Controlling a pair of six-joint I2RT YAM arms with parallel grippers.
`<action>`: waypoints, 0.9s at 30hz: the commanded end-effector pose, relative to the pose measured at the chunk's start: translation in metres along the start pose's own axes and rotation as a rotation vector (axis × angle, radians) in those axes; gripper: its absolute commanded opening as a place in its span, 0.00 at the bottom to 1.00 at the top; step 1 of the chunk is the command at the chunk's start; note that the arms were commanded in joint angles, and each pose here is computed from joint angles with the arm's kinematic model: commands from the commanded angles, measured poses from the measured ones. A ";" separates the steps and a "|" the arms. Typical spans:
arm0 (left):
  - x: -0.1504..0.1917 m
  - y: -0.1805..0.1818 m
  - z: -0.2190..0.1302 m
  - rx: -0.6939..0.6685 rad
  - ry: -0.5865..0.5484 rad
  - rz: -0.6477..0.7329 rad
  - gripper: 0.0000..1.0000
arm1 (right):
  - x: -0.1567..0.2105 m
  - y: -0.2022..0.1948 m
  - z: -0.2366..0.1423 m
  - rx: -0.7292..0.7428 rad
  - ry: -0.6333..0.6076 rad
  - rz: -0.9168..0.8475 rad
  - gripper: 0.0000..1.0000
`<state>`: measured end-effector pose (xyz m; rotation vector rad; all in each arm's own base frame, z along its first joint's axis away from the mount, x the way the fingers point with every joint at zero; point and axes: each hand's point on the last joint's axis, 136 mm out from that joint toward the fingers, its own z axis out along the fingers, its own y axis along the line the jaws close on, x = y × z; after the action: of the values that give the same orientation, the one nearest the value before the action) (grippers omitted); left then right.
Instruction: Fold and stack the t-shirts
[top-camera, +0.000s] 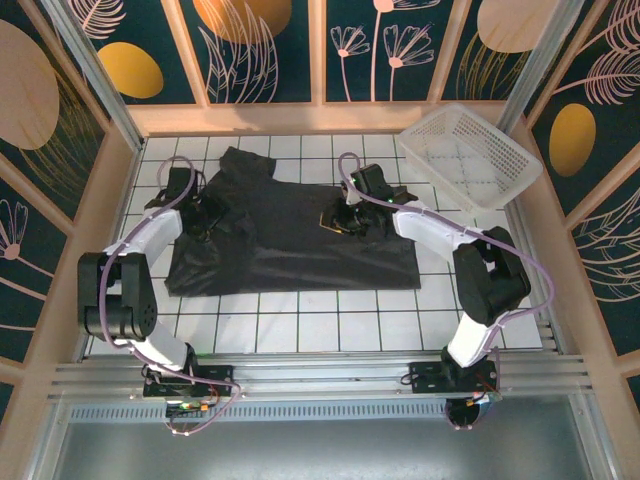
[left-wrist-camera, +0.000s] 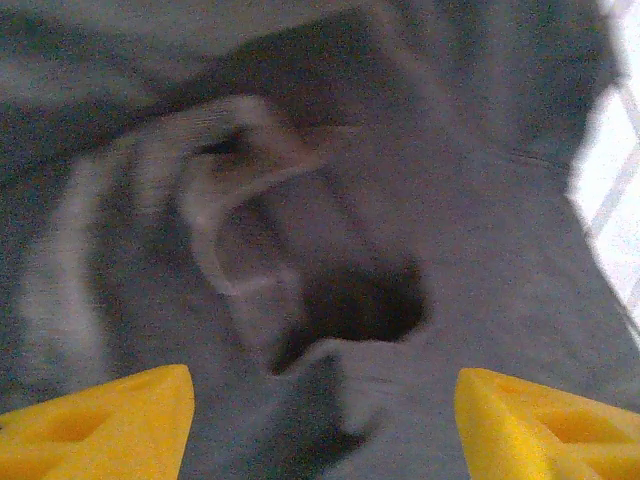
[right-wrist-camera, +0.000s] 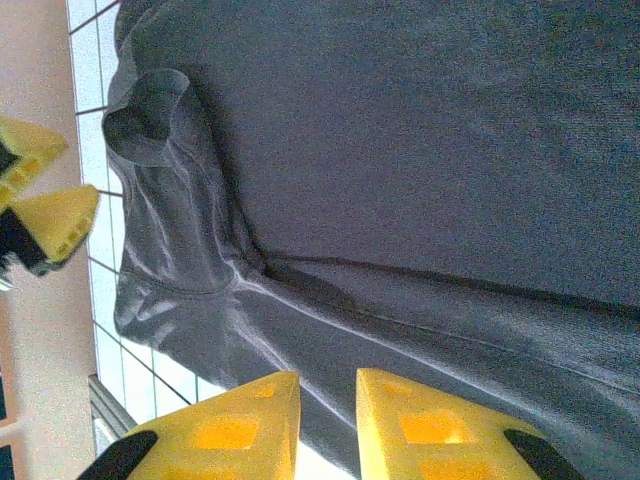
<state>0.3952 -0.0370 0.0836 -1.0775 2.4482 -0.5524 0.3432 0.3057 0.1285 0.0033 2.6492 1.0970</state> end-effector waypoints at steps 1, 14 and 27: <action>-0.010 -0.007 0.011 0.069 0.004 -0.049 0.70 | -0.001 0.002 0.002 -0.011 0.017 0.007 0.23; -0.041 -0.028 0.065 0.092 0.012 -0.095 0.61 | 0.006 -0.005 -0.003 0.010 0.016 0.017 0.23; -0.050 -0.051 0.067 0.199 -0.012 -0.040 0.56 | 0.004 -0.005 -0.002 0.015 0.013 0.020 0.22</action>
<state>0.4895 -0.0413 0.0601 -1.0969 2.3213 -0.7619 0.3417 0.3045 0.1233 0.0089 2.6633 1.0893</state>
